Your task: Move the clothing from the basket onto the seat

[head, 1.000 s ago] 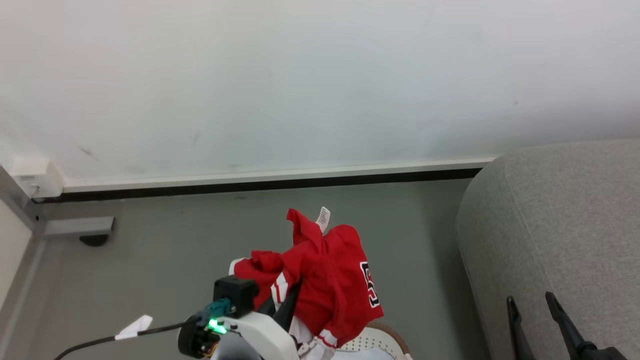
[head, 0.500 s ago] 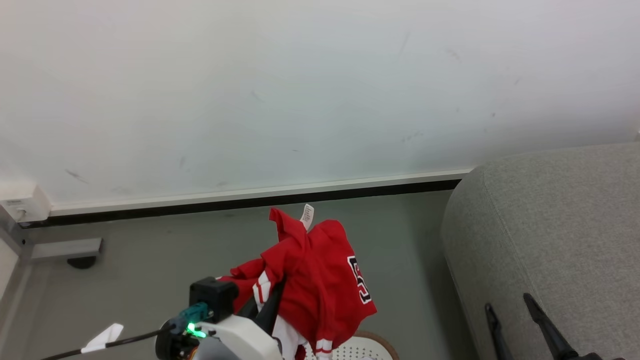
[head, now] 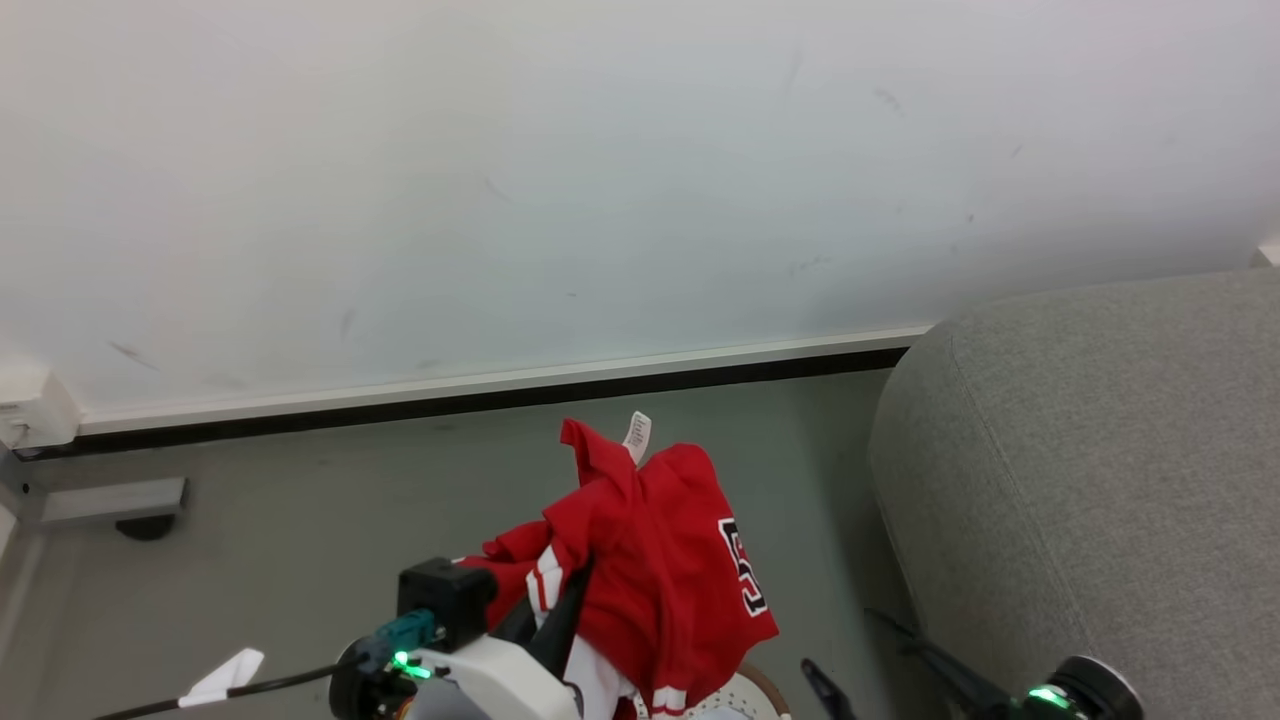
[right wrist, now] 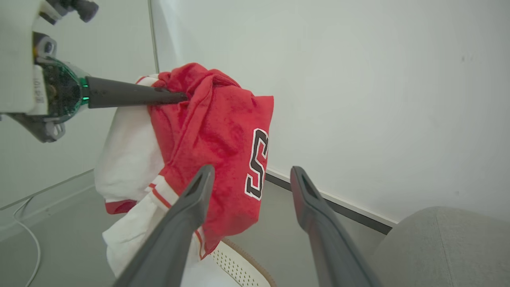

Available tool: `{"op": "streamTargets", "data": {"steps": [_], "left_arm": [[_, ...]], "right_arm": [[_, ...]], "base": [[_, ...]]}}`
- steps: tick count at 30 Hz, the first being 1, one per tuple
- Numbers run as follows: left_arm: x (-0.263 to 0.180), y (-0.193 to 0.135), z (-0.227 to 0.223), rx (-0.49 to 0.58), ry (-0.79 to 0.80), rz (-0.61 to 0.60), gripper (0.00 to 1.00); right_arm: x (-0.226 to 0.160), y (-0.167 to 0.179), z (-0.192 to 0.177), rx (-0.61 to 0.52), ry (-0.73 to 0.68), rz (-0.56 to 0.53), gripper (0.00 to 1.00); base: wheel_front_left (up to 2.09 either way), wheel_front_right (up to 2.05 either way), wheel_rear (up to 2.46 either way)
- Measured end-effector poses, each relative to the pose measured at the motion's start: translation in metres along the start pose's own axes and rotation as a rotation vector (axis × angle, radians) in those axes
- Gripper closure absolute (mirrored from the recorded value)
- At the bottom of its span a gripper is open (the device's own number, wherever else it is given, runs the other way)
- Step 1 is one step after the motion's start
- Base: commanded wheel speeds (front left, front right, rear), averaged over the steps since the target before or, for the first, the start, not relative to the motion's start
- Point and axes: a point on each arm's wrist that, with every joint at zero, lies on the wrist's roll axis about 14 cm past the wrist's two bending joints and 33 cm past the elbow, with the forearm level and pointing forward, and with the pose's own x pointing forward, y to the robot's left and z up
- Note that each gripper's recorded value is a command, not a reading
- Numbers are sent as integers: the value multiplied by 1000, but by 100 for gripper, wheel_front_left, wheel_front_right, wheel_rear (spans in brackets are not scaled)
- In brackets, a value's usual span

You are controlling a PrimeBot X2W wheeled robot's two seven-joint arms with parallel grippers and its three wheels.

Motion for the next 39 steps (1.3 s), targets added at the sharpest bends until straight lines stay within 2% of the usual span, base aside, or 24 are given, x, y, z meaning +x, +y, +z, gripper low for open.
{"op": "streamTargets", "data": {"steps": [6,11,16,21,22,23,29,39], "left_arm": [[4,-9,-2,-4,8,-30,100],[6,-17,1,-5,6,-54,100],[7,-26,0,-7,13,-86,100],[7,-30,3,-6,16,-97,100],[7,-30,3,-5,16,-99,100],[7,-30,3,-7,17,-99,100],[6,-29,4,-8,17,-94,100],[9,-23,2,-11,19,-78,100]], "right_arm": [[27,35,-1,25,3,133,0],[50,57,-11,38,20,196,0],[76,64,-20,-11,45,216,0],[92,61,-31,-128,85,226,0],[93,58,-35,-143,100,223,60],[93,56,-38,-146,112,217,100],[96,59,-31,-108,90,215,100],[99,42,-18,-69,49,151,100]], "base": [[0,0,0],[0,0,0],[0,0,0],[0,0,0],[0,0,0],[0,0,0],[0,0,0],[0,0,0]]}}
